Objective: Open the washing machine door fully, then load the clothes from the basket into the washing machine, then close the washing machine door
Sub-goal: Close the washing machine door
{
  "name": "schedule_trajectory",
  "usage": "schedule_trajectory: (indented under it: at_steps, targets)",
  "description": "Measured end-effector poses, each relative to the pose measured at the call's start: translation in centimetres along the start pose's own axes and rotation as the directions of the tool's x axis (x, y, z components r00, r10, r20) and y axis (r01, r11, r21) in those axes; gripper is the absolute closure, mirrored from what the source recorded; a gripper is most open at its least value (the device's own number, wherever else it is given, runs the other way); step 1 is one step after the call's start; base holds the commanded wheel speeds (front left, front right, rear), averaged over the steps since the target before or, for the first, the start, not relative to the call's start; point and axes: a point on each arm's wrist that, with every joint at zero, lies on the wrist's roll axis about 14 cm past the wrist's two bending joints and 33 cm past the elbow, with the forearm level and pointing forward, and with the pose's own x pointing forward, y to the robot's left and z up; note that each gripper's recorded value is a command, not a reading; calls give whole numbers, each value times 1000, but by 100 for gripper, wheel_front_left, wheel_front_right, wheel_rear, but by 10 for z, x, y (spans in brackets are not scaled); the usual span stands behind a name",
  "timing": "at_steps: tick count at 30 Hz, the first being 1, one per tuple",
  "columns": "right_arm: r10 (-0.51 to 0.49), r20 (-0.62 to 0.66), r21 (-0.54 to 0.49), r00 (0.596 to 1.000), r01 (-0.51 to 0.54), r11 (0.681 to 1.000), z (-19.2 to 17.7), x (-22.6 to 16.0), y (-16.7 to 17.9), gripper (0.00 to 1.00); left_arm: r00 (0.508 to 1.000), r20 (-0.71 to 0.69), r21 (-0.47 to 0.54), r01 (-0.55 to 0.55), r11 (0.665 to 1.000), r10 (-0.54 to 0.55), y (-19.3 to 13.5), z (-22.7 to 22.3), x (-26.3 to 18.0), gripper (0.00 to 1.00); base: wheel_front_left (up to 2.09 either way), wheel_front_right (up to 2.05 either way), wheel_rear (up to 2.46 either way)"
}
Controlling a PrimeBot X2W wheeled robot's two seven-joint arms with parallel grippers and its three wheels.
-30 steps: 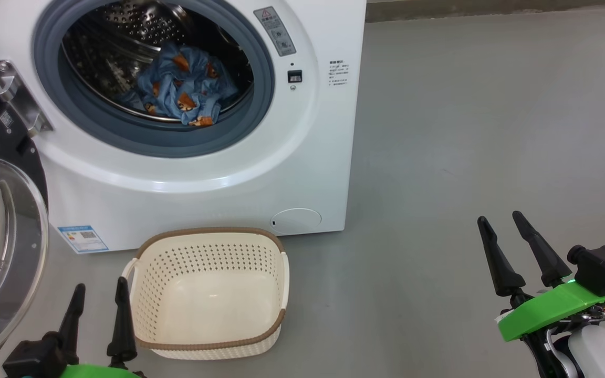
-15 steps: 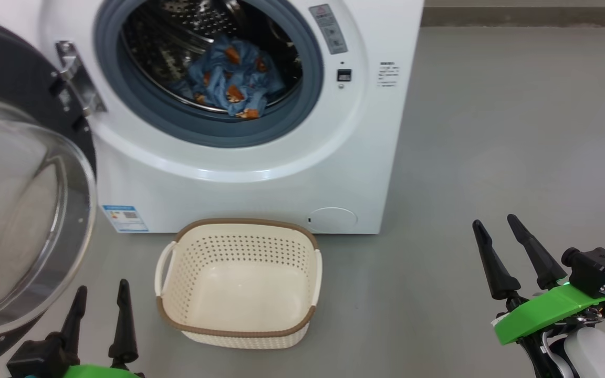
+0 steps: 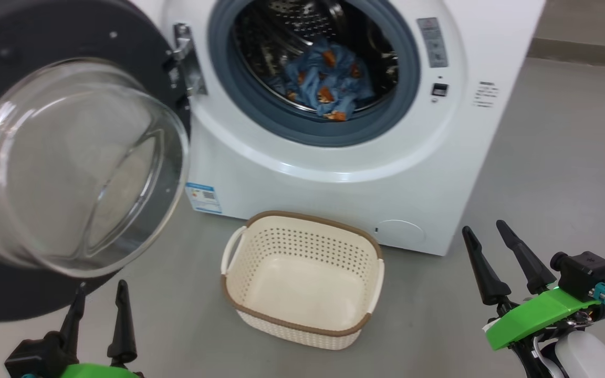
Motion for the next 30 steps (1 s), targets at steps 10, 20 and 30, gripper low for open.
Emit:
schedule_trajectory:
  at_steps: [10,20,30]
  targets:
    - [138,-30,19,990,-138,990,-13,29,47,0,987,56,-5,-153,988,153,47,17,-30,0,0,0,0]
    - [223,-65,36,973,-221,975,-27,40,79,0,958,85,0,-275,961,274,80,24,-54,0,0,0,0]
    - [223,-68,32,972,-221,975,-27,38,78,0,957,86,-1,-280,960,279,80,24,-55,0,0,0,0]
